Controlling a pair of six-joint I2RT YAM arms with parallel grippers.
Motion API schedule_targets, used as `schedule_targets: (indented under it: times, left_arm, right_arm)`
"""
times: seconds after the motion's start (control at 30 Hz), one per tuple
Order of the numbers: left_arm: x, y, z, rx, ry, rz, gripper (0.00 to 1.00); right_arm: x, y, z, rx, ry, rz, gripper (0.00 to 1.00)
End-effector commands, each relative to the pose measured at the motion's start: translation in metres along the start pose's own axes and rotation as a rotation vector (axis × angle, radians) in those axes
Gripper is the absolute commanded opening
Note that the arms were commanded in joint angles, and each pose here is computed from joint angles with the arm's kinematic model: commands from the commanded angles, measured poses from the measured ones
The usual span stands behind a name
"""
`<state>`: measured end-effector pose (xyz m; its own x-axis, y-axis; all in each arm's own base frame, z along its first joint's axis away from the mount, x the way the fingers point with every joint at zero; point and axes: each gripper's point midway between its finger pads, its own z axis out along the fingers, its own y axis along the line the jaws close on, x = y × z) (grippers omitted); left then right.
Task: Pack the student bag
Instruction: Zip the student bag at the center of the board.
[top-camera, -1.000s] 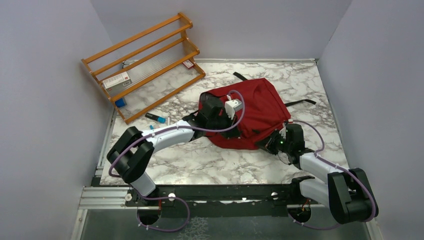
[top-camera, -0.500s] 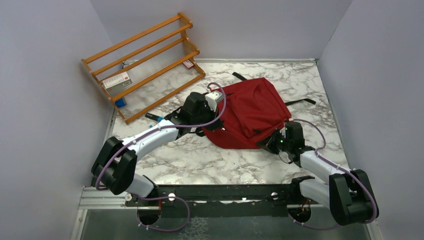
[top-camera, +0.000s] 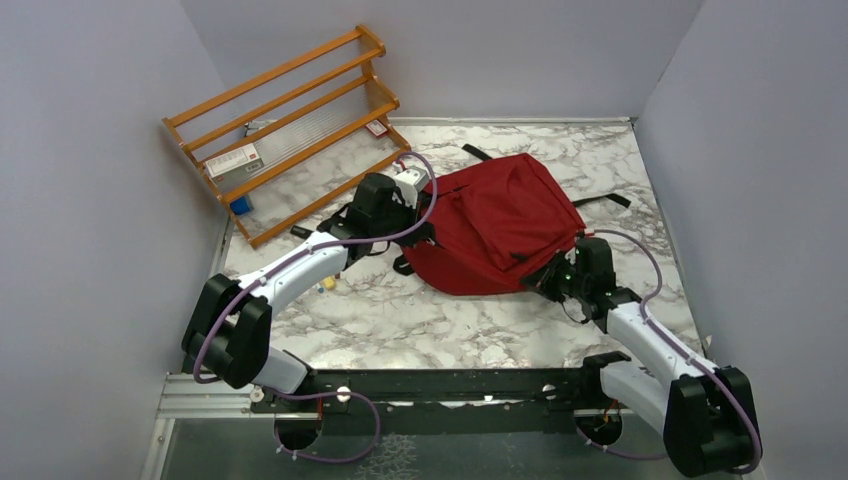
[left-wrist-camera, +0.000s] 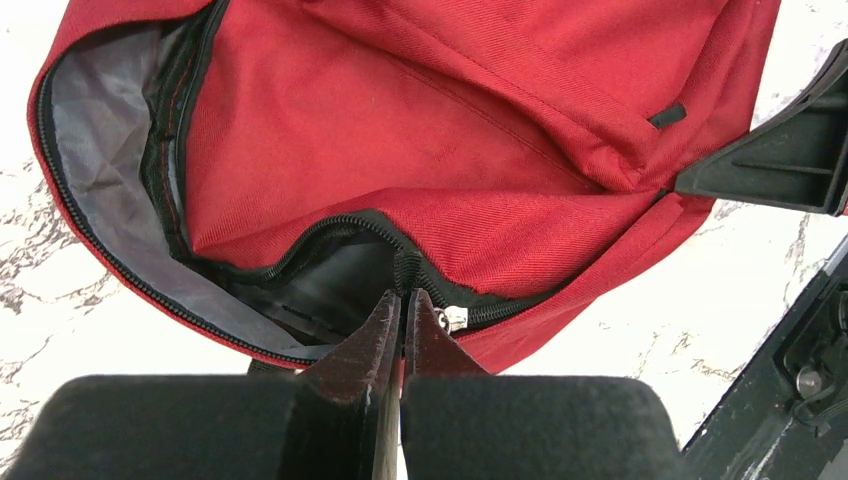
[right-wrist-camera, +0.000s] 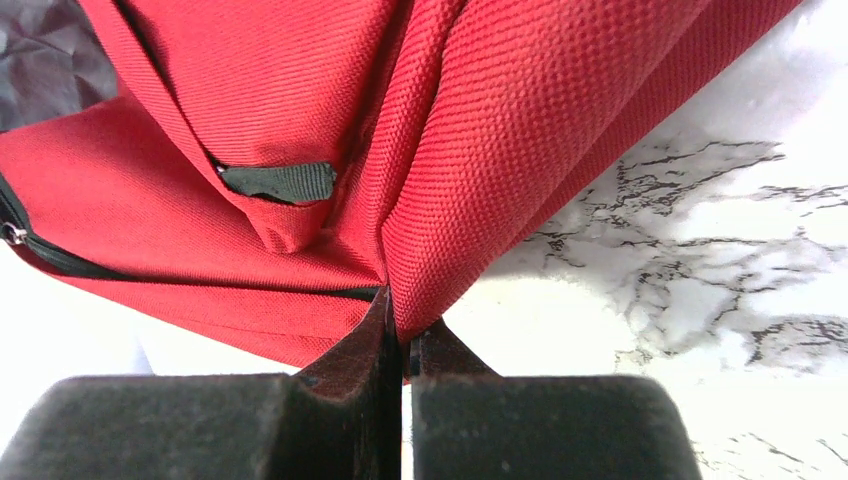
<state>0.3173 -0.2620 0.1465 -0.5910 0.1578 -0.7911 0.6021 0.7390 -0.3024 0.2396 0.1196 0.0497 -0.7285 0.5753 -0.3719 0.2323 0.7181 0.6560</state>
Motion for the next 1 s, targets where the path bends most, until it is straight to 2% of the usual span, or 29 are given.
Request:
schedule_targets:
  times: [0.0, 0.2, 0.3, 0.43, 0.57, 0.77, 0.97]
  left_arm:
    - [-0.042, -0.009, -0.010, 0.058, -0.136, 0.053, 0.00]
    - [-0.051, -0.023, -0.010, 0.139, -0.165, 0.096, 0.00]
    - [-0.054, -0.023, -0.011, 0.132, -0.180, 0.100, 0.00]
    - [-0.054, -0.023, -0.010, 0.133, -0.186, 0.095, 0.00]
    - [-0.050, -0.023, -0.009, 0.139, -0.182, 0.084, 0.00]
    - [-0.050, -0.022, -0.008, 0.149, -0.177, 0.074, 0.00]
    - [-0.049, -0.023, -0.005, 0.177, -0.165, 0.064, 0.00]
  right_arm:
    - [-0.030, -0.001, -0.015, 0.084, -0.109, -0.075, 0.05]
    - [-0.057, 0.023, -0.040, 0.078, -0.175, -0.177, 0.38]
    - [-0.068, 0.031, -0.051, 0.090, -0.197, -0.223, 0.47]
    - [-0.077, 0.044, -0.064, 0.074, -0.217, -0.291, 0.53]
    - [-0.080, 0.075, -0.072, -0.090, -0.250, -0.416, 0.60]
    - [-0.059, 0.134, -0.055, -0.432, -0.142, -0.591, 0.62]
    - [-0.030, 0.187, -0.024, -0.555, -0.085, -0.821, 0.65]
